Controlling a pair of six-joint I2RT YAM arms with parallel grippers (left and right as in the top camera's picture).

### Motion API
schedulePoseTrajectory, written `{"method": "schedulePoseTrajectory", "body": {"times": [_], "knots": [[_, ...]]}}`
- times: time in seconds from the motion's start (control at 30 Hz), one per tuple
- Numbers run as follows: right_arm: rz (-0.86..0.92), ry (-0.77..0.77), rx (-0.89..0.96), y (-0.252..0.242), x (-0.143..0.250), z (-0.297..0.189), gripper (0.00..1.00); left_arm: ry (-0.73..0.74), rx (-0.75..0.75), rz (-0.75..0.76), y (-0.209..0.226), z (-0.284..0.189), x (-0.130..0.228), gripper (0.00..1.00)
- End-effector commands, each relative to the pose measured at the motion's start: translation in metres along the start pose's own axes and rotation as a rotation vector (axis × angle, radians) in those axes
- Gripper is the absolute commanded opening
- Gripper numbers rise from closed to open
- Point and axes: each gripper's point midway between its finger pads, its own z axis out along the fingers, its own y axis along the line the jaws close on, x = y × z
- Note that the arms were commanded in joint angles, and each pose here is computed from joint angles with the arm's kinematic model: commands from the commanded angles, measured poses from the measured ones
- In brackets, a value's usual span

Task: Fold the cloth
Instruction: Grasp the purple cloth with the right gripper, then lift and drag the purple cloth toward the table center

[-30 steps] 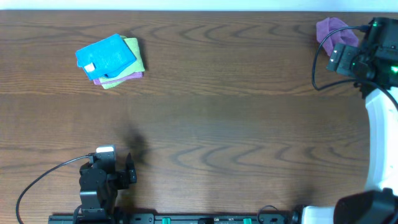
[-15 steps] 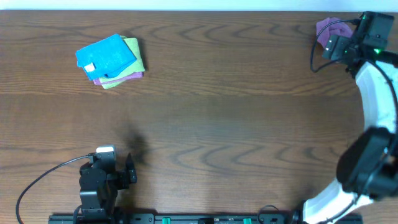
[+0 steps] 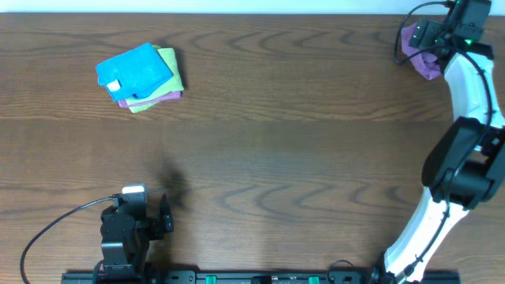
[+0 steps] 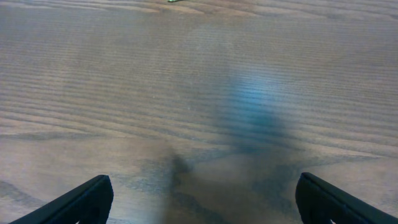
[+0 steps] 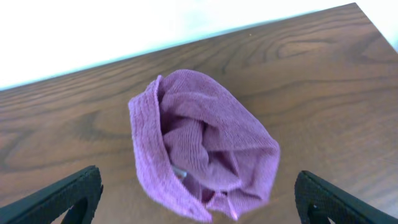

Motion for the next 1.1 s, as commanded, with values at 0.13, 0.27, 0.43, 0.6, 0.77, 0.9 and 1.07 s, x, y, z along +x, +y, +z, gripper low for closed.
{"method": "schedulePoseTrajectory", "body": {"times": [0.13,0.27,0.43,0.6,0.77,0.9,1.07], "knots": [[-0.007,0.01,0.03,-0.006,0.015,0.042,0.97,0.033,-0.02,-0.001,0.004,0.002,0.01,0.95],[0.01,0.018,0.064,-0.019,0.023,0.058,0.89,0.033,-0.02,-0.001,0.004,0.002,0.01,0.95],[0.028,0.029,0.078,-0.033,0.03,0.065,0.72,0.034,-0.02,-0.001,0.004,0.002,0.01,0.95],[0.031,0.021,0.082,-0.036,0.027,0.064,0.31,0.034,-0.02,-0.001,0.004,0.002,0.01,0.95],[-0.01,0.012,0.071,-0.028,0.014,0.049,0.01,0.033,-0.02,-0.001,0.004,0.002,0.01,0.95],[-0.044,0.007,0.059,-0.017,-0.002,0.022,0.01,0.033,-0.02,-0.001,0.004,0.002,0.01,0.95],[-0.058,0.015,0.044,-0.008,-0.021,-0.028,0.02,0.033,-0.02,-0.001,0.004,0.002,0.01,0.95]]}}
